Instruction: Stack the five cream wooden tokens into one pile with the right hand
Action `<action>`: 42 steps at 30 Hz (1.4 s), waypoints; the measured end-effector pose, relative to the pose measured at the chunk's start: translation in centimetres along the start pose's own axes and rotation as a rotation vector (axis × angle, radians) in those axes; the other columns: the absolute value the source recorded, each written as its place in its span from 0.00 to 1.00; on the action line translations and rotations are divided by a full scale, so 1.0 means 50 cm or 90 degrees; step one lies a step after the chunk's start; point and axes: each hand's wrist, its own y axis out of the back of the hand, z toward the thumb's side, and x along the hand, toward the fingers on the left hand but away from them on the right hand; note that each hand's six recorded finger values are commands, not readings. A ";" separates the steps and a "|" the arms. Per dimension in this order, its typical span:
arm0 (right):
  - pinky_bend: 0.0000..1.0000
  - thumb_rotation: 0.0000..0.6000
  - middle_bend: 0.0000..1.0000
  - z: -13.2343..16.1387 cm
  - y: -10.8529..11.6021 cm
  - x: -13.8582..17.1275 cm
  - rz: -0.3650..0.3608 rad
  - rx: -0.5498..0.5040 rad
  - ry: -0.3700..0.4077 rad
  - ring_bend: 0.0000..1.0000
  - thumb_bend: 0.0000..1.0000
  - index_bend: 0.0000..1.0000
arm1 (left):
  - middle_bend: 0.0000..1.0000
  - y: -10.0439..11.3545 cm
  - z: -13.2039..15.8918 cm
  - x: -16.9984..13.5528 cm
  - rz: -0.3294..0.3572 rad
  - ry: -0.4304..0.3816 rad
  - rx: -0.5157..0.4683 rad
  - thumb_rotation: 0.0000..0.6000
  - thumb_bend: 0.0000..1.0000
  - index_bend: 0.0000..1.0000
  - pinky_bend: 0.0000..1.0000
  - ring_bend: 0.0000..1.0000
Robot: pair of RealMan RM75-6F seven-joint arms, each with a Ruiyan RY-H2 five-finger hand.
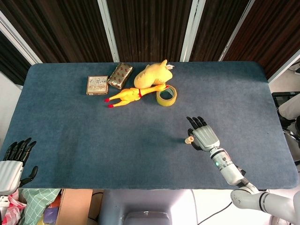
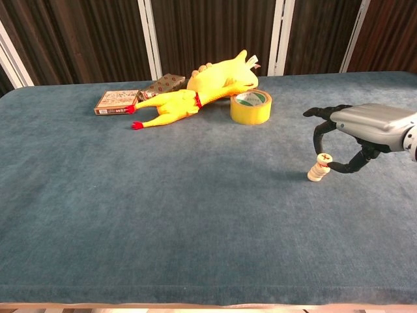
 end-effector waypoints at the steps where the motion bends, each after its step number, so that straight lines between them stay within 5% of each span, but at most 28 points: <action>1: 0.00 1.00 0.10 0.000 -0.001 0.000 0.002 0.000 0.000 0.00 0.51 0.57 | 0.00 0.000 0.000 0.000 0.001 0.000 -0.001 1.00 0.40 0.00 0.01 0.00; 16: 0.00 1.00 0.11 -0.002 0.000 0.009 0.010 0.008 -0.001 0.00 0.51 0.50 | 0.00 0.001 0.000 0.000 0.002 -0.001 -0.003 1.00 0.40 0.00 0.01 0.00; 25: 0.00 1.00 0.08 -0.022 0.058 0.046 -0.053 -0.039 -0.009 0.00 0.50 0.34 | 0.00 0.006 -0.002 -0.003 0.009 0.001 -0.004 1.00 0.40 0.00 0.01 0.00; 31: 0.00 1.00 0.00 -0.082 0.107 0.156 -0.118 -0.074 -0.065 0.00 0.32 0.01 | 0.00 0.015 -0.002 -0.010 0.022 0.001 -0.006 1.00 0.40 0.00 0.01 0.00; 37: 0.00 1.00 0.00 -0.134 0.090 0.322 -0.162 -0.067 -0.158 0.00 0.32 0.00 | 0.00 0.028 0.008 -0.020 0.052 -0.013 -0.005 1.00 0.40 0.00 0.01 0.00; 42: 0.00 1.00 0.00 -0.156 0.034 0.424 -0.116 -0.031 -0.220 0.00 0.32 0.00 | 0.00 0.029 0.016 -0.030 0.067 -0.018 0.001 1.00 0.40 0.00 0.01 0.00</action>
